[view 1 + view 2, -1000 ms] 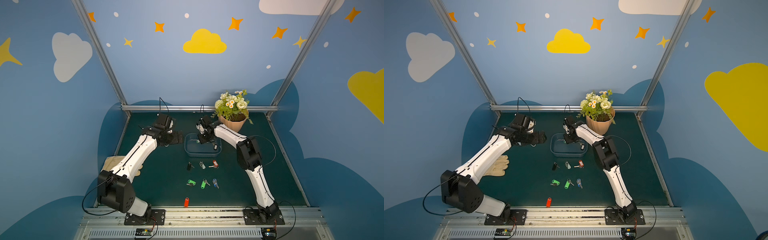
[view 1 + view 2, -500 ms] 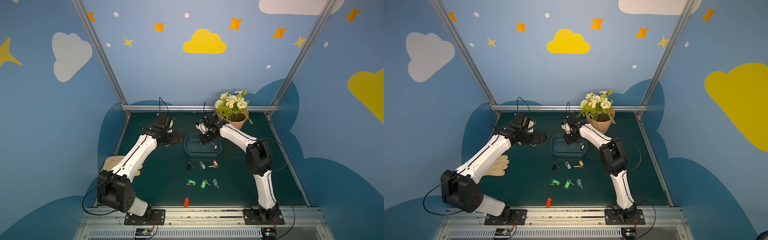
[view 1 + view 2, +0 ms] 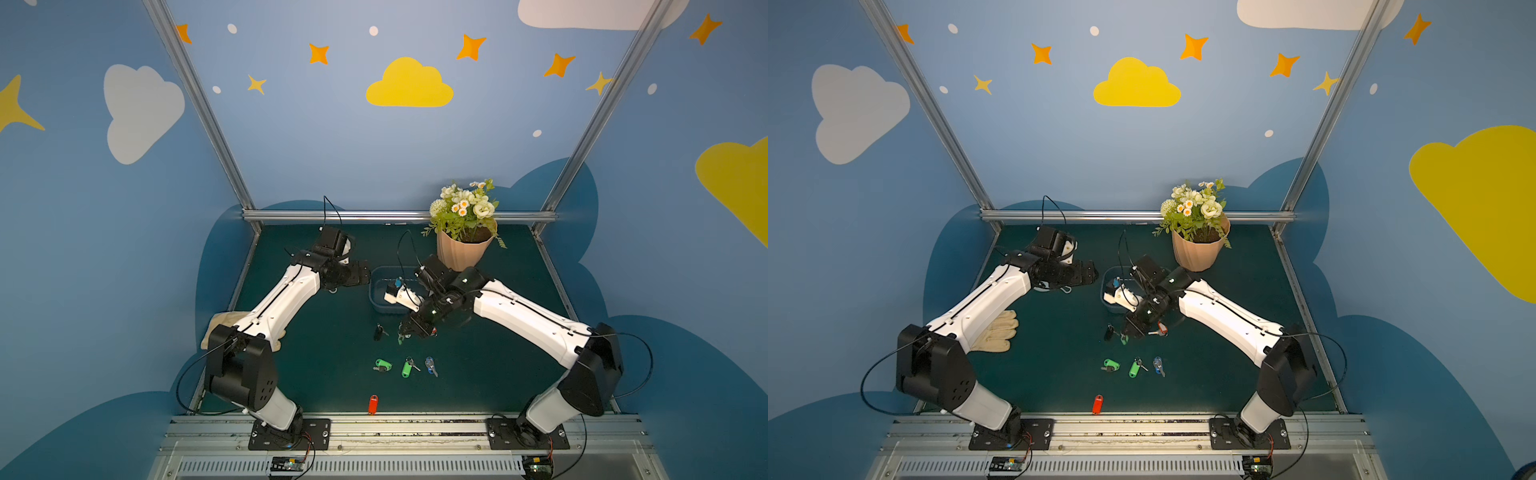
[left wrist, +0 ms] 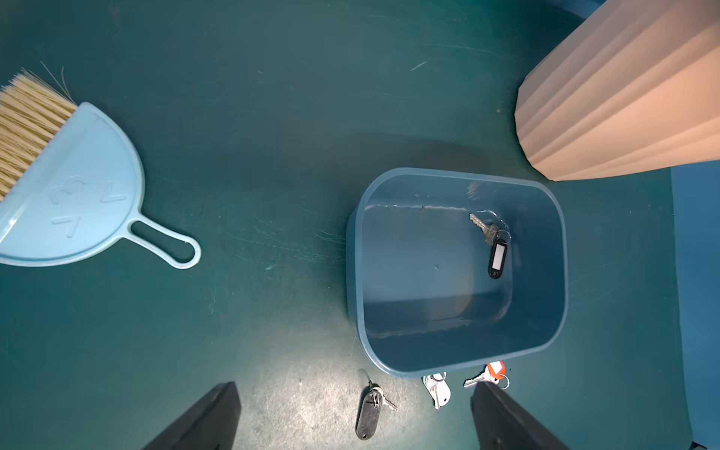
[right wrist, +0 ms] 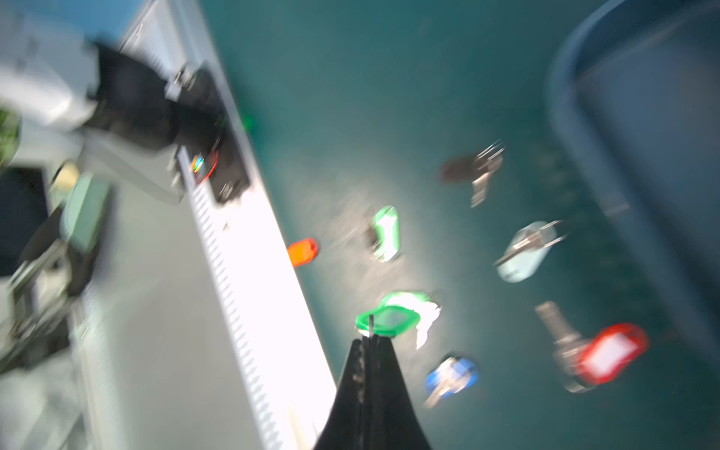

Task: Take the keys out of the storage box
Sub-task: Place the key at the center of the board.

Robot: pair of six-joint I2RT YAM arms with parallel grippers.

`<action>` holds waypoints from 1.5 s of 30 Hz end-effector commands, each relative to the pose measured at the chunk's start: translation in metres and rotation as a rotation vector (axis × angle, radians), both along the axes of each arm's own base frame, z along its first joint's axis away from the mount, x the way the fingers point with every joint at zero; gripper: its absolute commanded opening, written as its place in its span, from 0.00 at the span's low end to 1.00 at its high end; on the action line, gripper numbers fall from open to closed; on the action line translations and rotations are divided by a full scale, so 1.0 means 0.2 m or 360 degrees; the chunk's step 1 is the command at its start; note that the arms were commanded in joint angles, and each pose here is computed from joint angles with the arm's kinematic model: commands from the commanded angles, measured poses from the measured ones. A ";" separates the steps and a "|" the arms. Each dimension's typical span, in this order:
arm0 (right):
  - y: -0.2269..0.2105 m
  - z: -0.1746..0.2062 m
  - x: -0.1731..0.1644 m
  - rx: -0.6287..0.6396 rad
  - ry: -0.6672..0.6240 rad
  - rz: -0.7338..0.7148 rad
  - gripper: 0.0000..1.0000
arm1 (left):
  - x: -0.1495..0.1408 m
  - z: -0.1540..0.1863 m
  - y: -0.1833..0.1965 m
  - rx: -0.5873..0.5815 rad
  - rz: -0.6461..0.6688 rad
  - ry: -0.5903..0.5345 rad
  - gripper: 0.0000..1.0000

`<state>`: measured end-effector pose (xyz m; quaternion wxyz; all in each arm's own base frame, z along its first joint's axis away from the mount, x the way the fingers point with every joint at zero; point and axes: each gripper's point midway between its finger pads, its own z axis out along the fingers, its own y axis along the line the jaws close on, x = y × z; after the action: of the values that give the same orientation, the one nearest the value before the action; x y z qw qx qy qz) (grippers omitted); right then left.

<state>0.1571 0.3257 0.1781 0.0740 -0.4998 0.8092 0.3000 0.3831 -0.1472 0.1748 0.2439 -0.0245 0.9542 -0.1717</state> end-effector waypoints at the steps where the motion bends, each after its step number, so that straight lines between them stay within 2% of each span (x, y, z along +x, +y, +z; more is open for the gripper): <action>1: -0.12 -0.12 -0.20 -0.0148 0.0154 0.0086 0.00 | 0.05 0.06 -0.01 -0.0032 -0.0015 -0.0071 0.99; 5: -0.19 -0.30 -0.30 -0.0300 0.0195 0.0141 0.00 | 0.06 0.04 -0.02 -0.0044 -0.0008 -0.0059 0.99; 14: -0.17 -0.48 -0.31 -0.0379 0.0222 0.0205 0.00 | 0.03 0.04 -0.04 -0.0087 -0.0035 -0.0060 0.99; 35: -0.13 -0.69 -0.39 -0.0640 0.0170 0.0373 0.02 | 0.00 -0.09 -0.02 -0.0054 -0.0059 -0.0031 0.99; 36: -0.13 -0.69 -0.39 -0.0642 0.0170 0.0378 0.05 | -0.01 -0.09 -0.02 -0.0055 -0.0056 -0.0030 0.99; 40: -0.13 -0.69 -0.39 -0.0653 0.0143 0.0400 0.29 | -0.01 -0.09 -0.02 -0.0058 -0.0052 -0.0030 0.99; 45: -0.13 -0.68 -0.37 -0.0676 0.0101 0.0410 0.39 | 0.02 -0.09 -0.03 -0.0053 -0.0062 -0.0039 0.99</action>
<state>0.0808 0.2991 0.0402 -0.0973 -0.5863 0.7884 0.1587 0.3811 -0.1513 0.1477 0.2398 -0.0159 0.9525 -0.1868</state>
